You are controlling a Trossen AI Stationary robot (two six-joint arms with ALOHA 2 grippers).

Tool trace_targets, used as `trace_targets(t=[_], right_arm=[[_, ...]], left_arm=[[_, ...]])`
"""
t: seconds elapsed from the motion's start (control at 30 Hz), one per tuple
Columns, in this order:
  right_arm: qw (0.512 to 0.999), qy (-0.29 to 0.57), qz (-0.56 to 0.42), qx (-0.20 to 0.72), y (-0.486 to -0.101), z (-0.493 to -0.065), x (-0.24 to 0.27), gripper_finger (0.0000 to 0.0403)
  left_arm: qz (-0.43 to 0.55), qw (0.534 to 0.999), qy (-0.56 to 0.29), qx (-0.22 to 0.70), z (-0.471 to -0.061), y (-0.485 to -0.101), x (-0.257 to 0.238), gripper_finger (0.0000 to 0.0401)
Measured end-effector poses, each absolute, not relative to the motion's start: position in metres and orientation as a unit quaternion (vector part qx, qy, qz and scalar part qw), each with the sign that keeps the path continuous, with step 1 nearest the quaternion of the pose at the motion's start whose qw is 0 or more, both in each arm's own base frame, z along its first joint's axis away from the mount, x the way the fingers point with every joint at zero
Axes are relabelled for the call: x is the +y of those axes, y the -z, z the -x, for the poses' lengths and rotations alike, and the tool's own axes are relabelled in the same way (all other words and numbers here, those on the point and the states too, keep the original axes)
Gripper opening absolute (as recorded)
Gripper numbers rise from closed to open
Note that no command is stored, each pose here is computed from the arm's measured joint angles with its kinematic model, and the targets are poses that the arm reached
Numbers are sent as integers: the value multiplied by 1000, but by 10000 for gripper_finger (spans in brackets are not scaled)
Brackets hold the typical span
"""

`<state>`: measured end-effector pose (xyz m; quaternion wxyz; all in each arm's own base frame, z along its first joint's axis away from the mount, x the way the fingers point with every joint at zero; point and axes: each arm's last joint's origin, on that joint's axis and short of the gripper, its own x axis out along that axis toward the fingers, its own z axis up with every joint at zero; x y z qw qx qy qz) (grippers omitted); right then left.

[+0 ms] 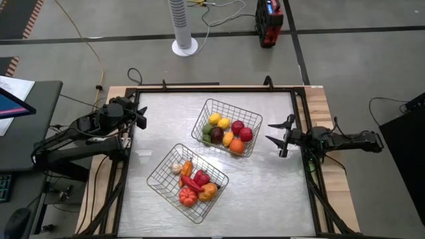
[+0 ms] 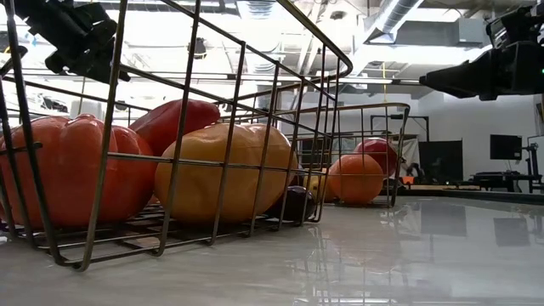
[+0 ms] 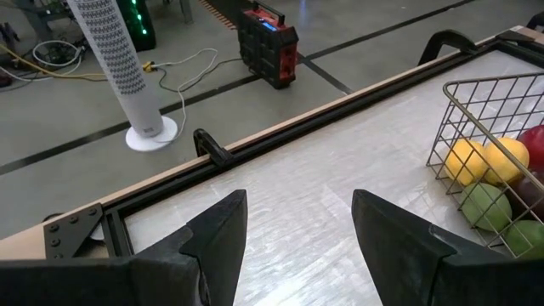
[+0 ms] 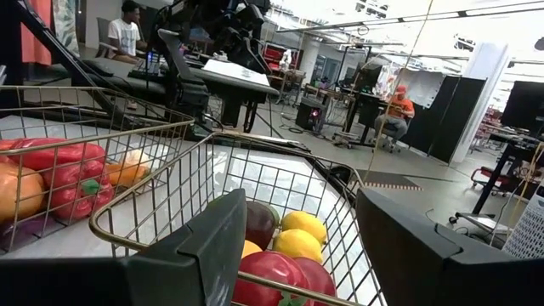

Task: Sort produce into baskets
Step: Return to Home Position

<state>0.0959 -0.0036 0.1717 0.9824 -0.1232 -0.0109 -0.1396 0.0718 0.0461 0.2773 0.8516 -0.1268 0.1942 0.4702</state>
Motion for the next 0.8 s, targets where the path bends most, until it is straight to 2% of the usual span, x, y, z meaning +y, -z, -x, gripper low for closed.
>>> trace_targets(t=[0.33,0.5,0.57,0.7,0.8], right_arm=[[982,140,123,-11,-172,-96,-4,248],[982,140,123,-11,-172,-96,-4,248],[982,140,123,-11,-172,-96,-4,248],[982,140,123,-11,-172,-96,-4,248],[982,140,123,-11,-172,-96,-4,248]], left_arm=[[134,851,-472,189,-72,-278,46,201],[223,842,-481,104,-76,-274,48,201],[244,860,-437,99,-79,-266,46,201],[256,929,-249,96,-93,-246,38,201],[243,958,-143,47,-103,-233,32,201]])
